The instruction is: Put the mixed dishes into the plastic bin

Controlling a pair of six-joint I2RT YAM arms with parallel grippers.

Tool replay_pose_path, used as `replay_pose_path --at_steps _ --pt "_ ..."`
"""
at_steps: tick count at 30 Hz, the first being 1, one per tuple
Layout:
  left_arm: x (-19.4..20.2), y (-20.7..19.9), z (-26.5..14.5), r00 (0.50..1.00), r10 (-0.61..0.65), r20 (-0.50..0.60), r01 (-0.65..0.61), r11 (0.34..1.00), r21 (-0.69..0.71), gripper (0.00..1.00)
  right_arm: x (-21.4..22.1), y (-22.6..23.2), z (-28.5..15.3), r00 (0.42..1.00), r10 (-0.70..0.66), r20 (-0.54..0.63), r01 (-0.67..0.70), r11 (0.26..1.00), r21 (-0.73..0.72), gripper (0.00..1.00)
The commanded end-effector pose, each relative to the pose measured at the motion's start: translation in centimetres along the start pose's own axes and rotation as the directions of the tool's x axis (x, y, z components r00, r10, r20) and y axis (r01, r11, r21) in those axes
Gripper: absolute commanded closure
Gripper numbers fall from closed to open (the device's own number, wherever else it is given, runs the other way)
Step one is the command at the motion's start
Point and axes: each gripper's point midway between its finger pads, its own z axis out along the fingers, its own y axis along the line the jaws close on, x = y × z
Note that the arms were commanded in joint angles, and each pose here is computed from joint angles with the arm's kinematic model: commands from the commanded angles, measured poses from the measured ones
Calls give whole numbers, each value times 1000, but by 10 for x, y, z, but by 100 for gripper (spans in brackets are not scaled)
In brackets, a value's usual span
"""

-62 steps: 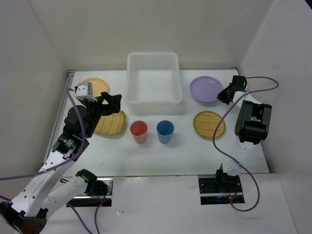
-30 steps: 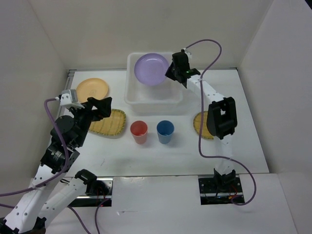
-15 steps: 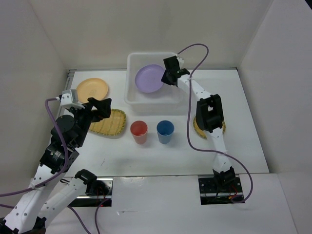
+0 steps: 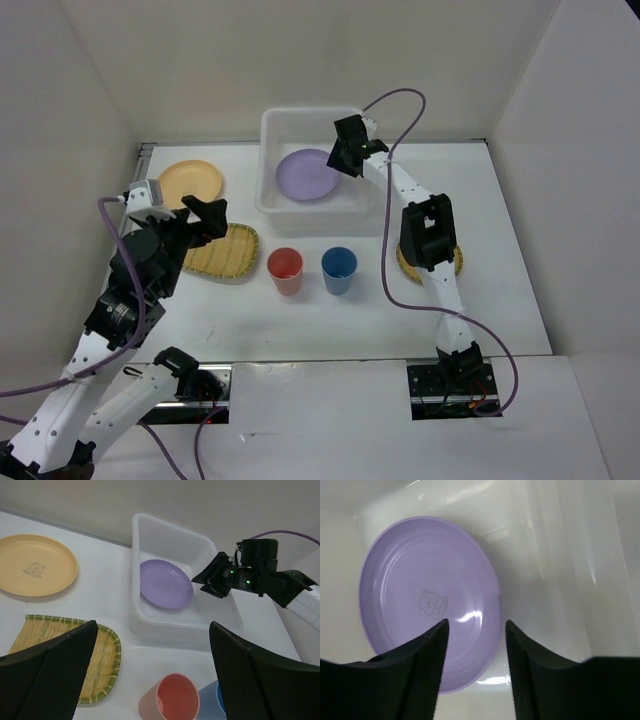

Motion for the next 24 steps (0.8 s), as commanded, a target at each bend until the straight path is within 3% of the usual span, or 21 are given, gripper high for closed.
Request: replay_pose_path --at_steps 1,6,10,13,14,15,16,17,19,22,23,24 --pt "-23 0 13 999 -23 48 26 997 -68 2 -35 24 -35 997 -1 74 6 998 -57 44" --pt "1 -20 51 997 12 -72 -15 999 -43 2 -63 56 -98 992 -2 122 24 983 -182 35" --pt "-1 -24 73 995 12 -97 -16 999 -37 1 -87 76 -160 985 -2 175 59 945 -321 28" --pt "-18 -13 91 998 -17 -56 15 999 -44 1 -91 81 -216 980 -12 199 97 900 -424 19" --pt "-21 7 102 997 -61 -50 56 994 -89 1 -95 85 -230 975 -1 221 105 883 -458 17" --pt "-27 11 110 995 -89 -45 85 993 -84 1 -81 76 -230 980 -13 198 105 882 -459 16" --pt "-23 12 117 990 -116 -78 113 993 -42 1 -87 79 -264 972 2 234 118 858 -500 15" --pt "-27 41 135 985 -150 -84 141 985 -97 2 -88 80 -276 968 11 250 126 842 -525 15" --pt "-20 58 149 960 -237 -151 227 971 -81 5 -79 71 -297 968 10 251 134 825 -549 14" --pt "-8 116 167 900 -389 -197 365 919 -148 20 -64 62 -314 963 -9 270 173 787 -592 14" --pt "4 136 175 878 -429 -213 395 900 -183 29 -60 59 -314 963 -9 271 174 787 -592 14" --pt "0 162 175 866 -464 -187 423 879 -221 50 -47 51 -305 968 -20 250 167 796 -582 14"
